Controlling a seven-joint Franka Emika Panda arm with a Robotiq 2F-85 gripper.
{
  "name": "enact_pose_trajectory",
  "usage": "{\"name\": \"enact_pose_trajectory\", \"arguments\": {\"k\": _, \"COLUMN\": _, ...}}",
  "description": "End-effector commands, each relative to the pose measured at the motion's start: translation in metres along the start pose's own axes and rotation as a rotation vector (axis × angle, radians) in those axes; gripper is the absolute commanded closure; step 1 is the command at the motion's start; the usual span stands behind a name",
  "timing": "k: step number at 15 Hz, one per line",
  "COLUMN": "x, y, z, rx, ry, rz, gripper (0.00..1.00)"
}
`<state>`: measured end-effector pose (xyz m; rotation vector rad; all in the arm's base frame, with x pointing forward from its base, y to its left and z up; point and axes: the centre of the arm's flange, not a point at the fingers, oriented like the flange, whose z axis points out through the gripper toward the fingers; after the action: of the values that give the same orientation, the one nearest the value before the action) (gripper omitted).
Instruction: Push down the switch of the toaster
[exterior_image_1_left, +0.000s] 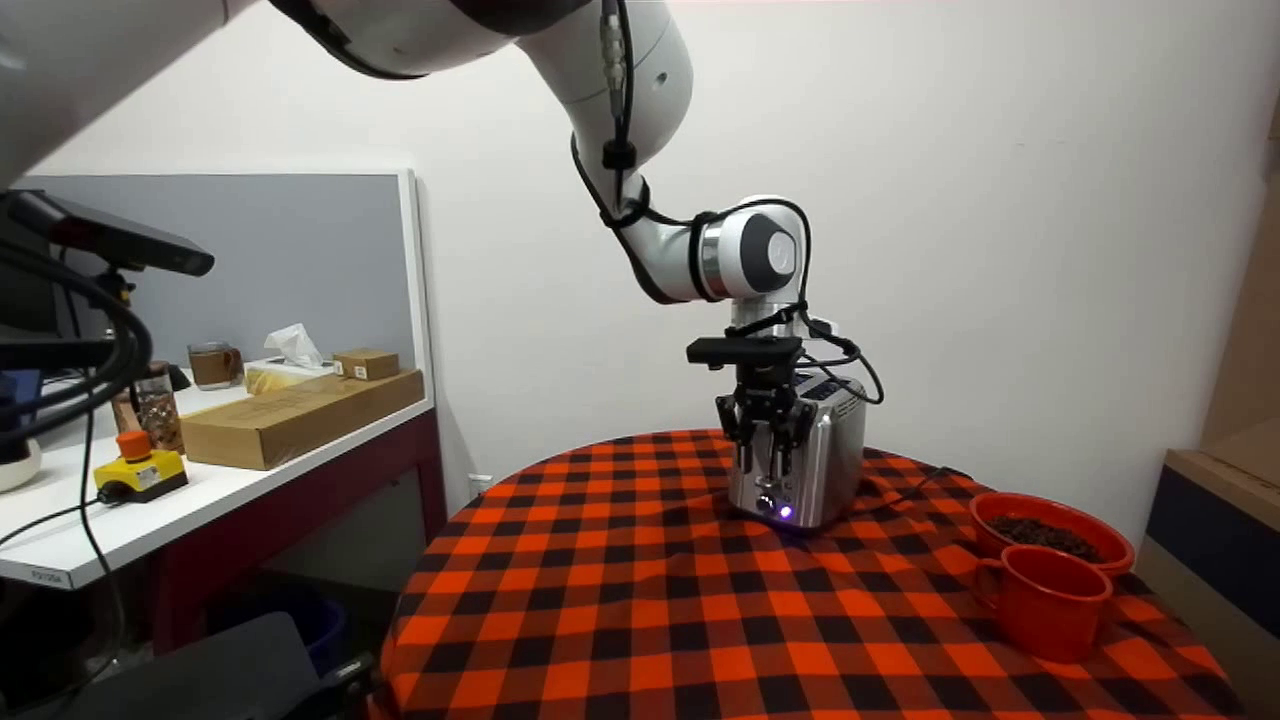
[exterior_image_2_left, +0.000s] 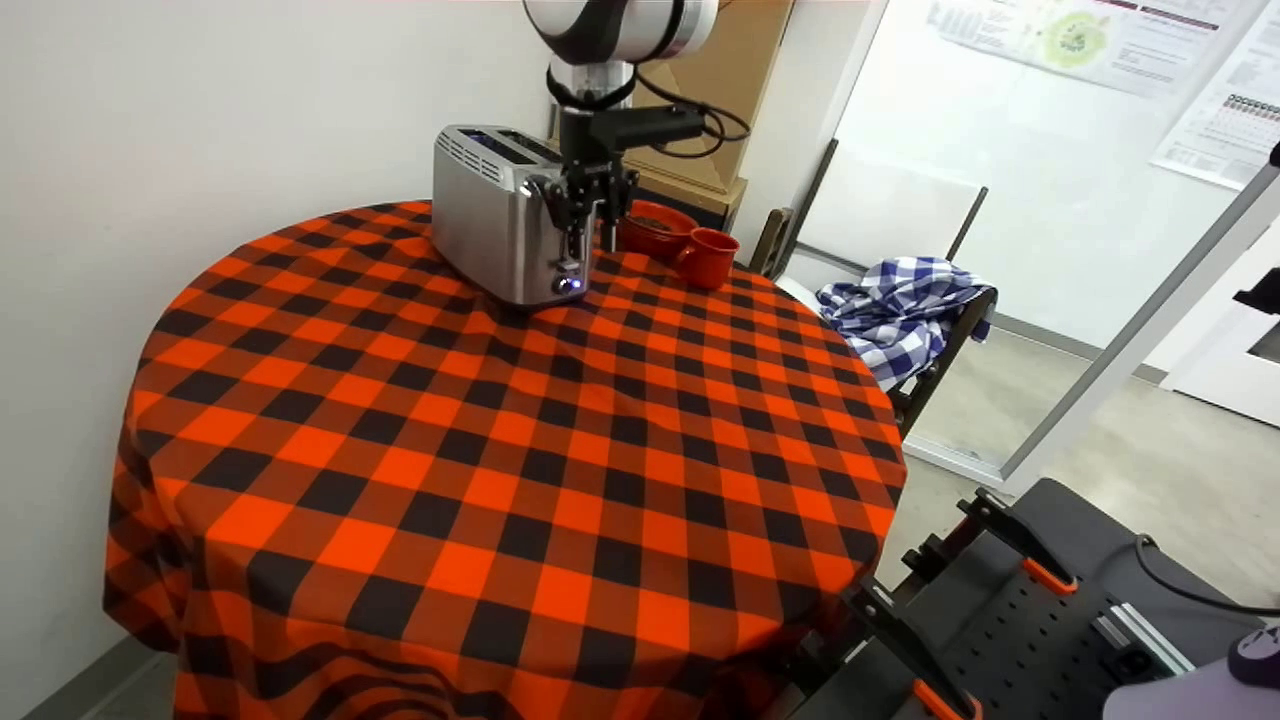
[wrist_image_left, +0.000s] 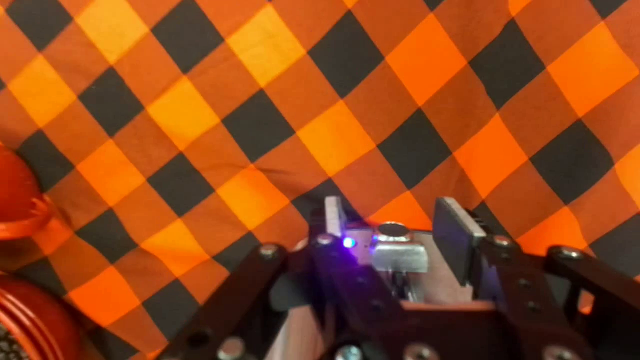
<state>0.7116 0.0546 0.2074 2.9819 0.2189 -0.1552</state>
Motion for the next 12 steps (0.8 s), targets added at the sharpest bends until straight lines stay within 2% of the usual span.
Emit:
{"name": "enact_pose_trajectory", "arguments": {"k": 1, "x": -0.011, "y": 0.049, "z": -0.07, "rx": 0.013, "ry": -0.005, "rz": 0.018, "gripper": 0.17}}
{"name": "enact_pose_trajectory", "arguments": {"k": 3, "x": -0.037, "y": 0.068, "z": -0.108, "rx": 0.024, "ry": 0.02, "rz": 0.021, "gripper": 0.02}}
{"name": "enact_pose_trajectory", "arguments": {"k": 7, "x": -0.101, "y": 0.086, "z": -0.171, "rx": 0.082, "ry": 0.063, "rz": 0.002, "gripper": 0.0}}
{"name": "enact_pose_trajectory", "arguments": {"k": 12, "x": -0.184, "y": 0.088, "z": -0.211, "rx": 0.168, "ry": 0.086, "rz": -0.078, "gripper": 0.0}}
